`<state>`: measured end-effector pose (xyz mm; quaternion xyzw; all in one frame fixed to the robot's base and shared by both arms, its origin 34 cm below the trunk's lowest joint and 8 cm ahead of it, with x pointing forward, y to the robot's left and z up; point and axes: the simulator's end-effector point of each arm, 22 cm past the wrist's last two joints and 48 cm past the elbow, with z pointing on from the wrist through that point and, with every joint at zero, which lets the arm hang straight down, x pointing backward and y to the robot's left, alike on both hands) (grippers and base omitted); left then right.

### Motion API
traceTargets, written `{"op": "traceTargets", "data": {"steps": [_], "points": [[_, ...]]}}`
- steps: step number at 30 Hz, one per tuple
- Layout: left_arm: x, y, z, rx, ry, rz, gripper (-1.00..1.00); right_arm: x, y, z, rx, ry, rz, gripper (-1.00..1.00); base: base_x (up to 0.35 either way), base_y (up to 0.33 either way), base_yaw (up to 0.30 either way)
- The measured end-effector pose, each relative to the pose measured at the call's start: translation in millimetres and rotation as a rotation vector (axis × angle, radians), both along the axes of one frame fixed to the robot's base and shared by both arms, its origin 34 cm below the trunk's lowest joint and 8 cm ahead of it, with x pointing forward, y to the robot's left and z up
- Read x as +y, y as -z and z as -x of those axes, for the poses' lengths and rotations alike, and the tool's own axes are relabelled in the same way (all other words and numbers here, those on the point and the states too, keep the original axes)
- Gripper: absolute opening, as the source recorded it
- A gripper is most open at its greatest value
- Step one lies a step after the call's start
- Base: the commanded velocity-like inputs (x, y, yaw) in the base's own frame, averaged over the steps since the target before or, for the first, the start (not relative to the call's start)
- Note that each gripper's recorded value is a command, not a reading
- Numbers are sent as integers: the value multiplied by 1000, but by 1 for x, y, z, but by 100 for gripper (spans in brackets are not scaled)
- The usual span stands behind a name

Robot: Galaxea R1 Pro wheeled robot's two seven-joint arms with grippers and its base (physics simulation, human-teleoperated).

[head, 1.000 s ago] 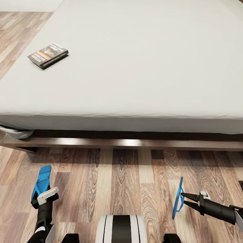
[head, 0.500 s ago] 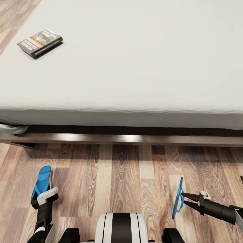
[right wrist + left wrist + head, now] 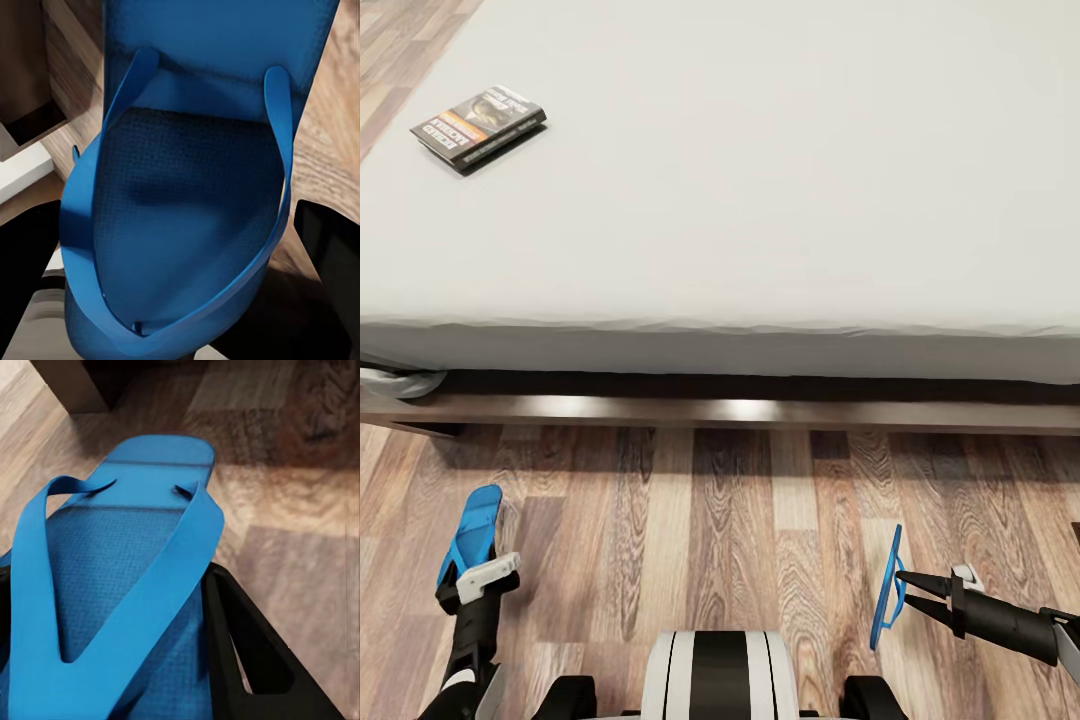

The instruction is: In the bedroom, move the book from the bed onto either nightstand, and place the two sandals side by side next to the bed.

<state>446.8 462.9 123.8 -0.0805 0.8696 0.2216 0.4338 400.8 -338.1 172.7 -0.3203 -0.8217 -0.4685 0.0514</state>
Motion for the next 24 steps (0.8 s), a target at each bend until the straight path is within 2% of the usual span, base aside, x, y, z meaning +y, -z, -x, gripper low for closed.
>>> {"op": "traceTargets", "data": {"steps": [3, 6, 18, 24], "points": [[-21, 7, -8, 35, 108, 8, -100, 0, 0, 0, 0, -1, 0, -100, 0, 0, 0], [-28, 10, -9, 50, 146, 8, -100, 0, 0, 0, 0, -2, 0, -100, 0, 0, 0], [-29, 11, -10, 55, 158, 6, -100, 0, 0, 0, 1, -1, 0, -100, 0, 0, 0], [-23, 17, -2, 77, 157, -2, -100, 0, 7, 7, 21, -3, 1, -100, 0, 0, 0]]}}
